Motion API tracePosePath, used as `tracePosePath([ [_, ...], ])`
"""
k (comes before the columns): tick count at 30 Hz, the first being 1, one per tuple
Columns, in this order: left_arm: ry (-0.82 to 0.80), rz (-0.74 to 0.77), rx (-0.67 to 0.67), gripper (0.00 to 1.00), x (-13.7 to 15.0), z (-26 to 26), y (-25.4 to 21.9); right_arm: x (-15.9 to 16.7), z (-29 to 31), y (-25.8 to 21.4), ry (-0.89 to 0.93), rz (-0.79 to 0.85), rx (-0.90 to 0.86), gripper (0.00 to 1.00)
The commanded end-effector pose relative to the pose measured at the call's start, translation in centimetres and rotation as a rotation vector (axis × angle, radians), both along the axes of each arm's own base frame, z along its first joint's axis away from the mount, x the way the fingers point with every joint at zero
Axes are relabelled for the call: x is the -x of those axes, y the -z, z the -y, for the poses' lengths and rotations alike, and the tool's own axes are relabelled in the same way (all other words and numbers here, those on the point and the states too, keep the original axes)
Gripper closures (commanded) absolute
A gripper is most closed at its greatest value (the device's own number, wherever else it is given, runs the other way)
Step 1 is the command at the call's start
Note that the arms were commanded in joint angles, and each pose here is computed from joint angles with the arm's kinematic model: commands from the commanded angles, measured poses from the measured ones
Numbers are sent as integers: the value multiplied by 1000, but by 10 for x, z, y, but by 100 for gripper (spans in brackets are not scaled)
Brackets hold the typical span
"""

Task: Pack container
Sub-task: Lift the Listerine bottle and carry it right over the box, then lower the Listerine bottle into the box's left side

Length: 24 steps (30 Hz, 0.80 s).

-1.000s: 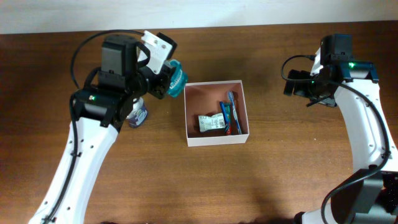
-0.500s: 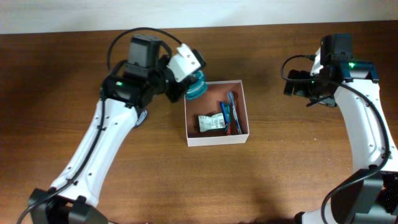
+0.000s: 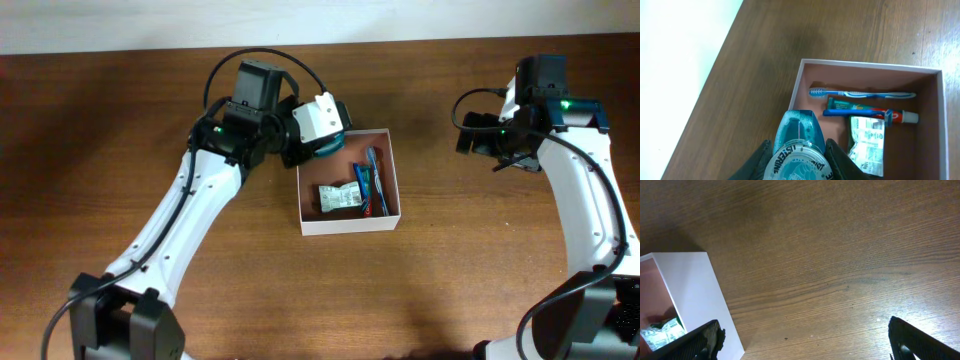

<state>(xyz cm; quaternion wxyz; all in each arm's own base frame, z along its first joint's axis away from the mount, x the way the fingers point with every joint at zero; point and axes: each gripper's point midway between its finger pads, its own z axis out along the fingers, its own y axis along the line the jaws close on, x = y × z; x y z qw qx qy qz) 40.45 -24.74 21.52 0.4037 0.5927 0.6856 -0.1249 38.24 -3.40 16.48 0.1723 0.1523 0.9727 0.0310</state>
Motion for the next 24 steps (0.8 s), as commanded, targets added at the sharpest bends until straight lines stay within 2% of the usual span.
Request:
tracePosePath([
  [1,47,79,0,85,-8,4,-13,-1,3,-4,12,12,7,2],
  [23,-37,-11,-142,84,-34,-9,59,-1,3,-4,12,12,7,2],
  [24,-37,-14,-142,77,-34,-9,60,-1,3,-4,12,12,7,2],
])
